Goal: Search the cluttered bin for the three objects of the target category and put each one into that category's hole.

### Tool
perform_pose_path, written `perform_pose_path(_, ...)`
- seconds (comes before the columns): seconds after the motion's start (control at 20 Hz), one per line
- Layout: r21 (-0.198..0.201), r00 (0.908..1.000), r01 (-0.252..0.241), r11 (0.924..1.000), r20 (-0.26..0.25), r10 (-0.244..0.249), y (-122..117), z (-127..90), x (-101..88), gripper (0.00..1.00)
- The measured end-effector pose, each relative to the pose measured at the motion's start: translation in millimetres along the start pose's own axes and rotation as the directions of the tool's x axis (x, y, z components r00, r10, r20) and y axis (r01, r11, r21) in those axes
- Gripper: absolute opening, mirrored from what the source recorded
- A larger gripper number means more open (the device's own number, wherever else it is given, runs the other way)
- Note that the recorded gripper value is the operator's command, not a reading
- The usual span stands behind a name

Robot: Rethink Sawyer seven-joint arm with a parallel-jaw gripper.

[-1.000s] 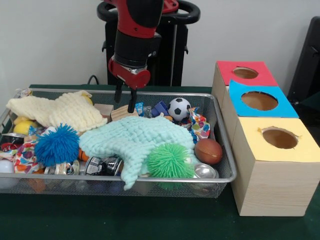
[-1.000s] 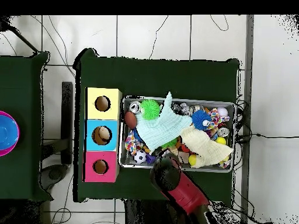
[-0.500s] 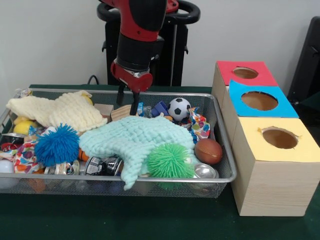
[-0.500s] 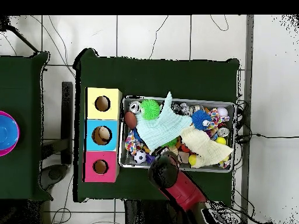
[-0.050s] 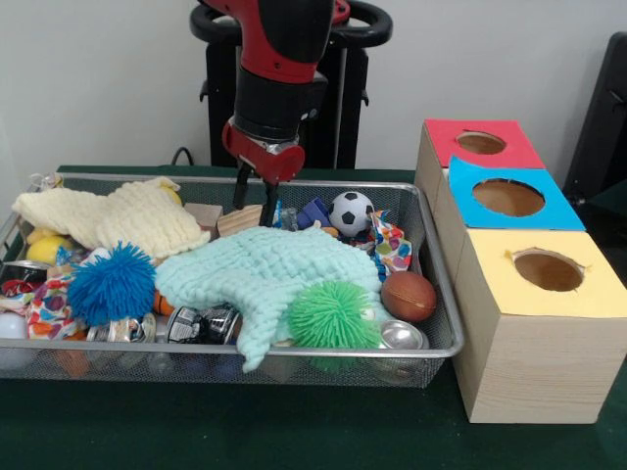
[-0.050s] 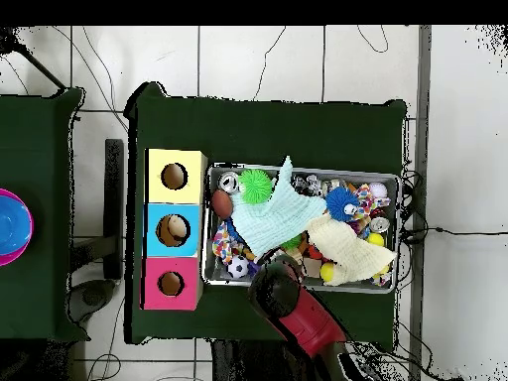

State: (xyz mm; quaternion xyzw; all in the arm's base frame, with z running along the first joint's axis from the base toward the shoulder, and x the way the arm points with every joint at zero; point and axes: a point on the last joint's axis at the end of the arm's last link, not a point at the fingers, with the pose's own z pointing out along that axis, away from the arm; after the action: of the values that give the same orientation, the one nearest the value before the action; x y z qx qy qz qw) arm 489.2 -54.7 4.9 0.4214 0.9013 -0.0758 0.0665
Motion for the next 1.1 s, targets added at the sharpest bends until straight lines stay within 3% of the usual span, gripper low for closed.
perform_pose_path(0.3,0.007,0.9997,-0.020,0.9998,-0.013,0.020,-8,7,-3.4,1.00)
perform_pose_path(0.45,0.013,0.9980,-0.046,0.9988,-0.043,0.047,-17,19,-3.9,1.00)
perform_pose_path(0.75,-0.007,0.9950,-0.083,0.9965,-0.055,0.083,-19,26,-16.3,1.00)
perform_pose_path(1.1,-0.021,0.9948,-0.087,0.9960,-0.055,0.086,-13,30,-21.3,1.00)
